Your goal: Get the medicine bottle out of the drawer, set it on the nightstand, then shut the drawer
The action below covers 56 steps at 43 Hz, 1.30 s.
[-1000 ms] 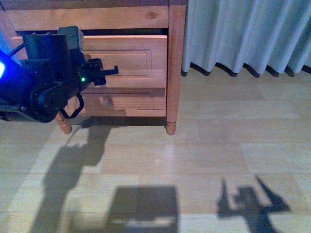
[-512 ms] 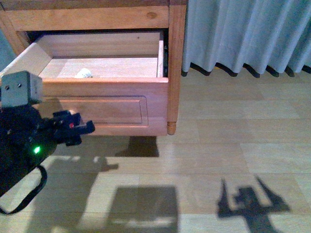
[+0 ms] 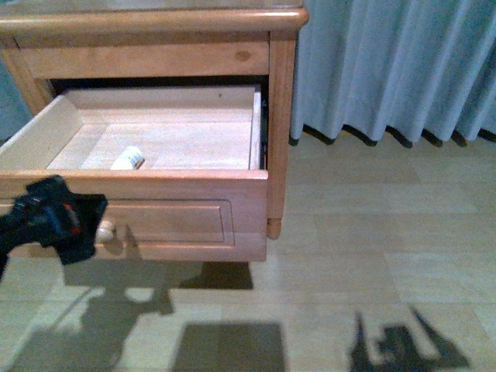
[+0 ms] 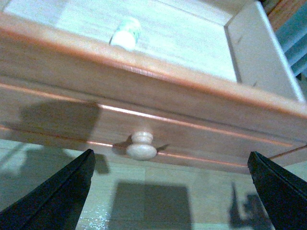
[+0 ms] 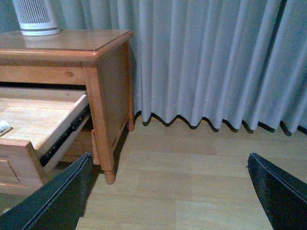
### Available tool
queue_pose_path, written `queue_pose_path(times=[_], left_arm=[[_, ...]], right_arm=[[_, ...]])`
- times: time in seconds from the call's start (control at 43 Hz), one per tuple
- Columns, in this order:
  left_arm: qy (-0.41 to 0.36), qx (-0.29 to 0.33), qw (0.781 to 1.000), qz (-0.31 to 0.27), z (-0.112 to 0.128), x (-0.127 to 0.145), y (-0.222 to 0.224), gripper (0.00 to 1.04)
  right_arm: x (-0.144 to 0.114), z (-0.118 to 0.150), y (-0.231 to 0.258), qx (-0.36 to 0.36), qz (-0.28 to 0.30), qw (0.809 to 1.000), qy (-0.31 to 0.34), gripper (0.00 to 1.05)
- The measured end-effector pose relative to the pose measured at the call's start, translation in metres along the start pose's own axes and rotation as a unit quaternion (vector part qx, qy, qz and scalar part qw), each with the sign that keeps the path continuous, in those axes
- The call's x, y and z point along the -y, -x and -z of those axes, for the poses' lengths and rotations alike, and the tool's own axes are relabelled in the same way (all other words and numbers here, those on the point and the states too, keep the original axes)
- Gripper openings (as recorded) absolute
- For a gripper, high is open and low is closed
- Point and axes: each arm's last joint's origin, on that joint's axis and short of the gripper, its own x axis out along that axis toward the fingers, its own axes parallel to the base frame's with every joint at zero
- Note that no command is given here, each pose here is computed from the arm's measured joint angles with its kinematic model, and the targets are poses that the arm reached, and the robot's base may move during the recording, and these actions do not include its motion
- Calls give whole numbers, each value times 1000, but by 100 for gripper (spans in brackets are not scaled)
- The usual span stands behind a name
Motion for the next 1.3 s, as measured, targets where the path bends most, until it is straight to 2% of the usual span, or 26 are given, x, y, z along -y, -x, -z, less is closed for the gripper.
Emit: queue_pose_path(times=[0.209,0.256,0.279,0.349,0.419,0.488,0.698,0.744,1.302], left_arm=[[-20,83,996,29,-83,13,70,97],[-44,124,991,4,-91,16,83,92],[-66,155,985,-30,-95,18,96,86],[-109,185,973,-83,-93,22,130,72],[-133,201,967,-87,-80,24,153,58],[-144,215,962,-86,-73,24,160,46],[-153,205,963,-88,-50,17,158,14],[-153,206,962,-89,-46,15,159,4],[-155,210,961,-89,-19,9,162,3]], right_arm=[[0,0,0,0,0,1000,0,98],[0,0,0,0,0,1000,0,98],[0,0,0,0,0,1000,0,98],[0,0,0,0,0,1000,0,98],[0,0,0,0,0,1000,0,98],[0,0,0,0,0,1000,0,98],[0,0,0,0,2,1000,0,98],[0,0,0,0,2,1000,0,98],[0,0,0,1,0,1000,0,98]])
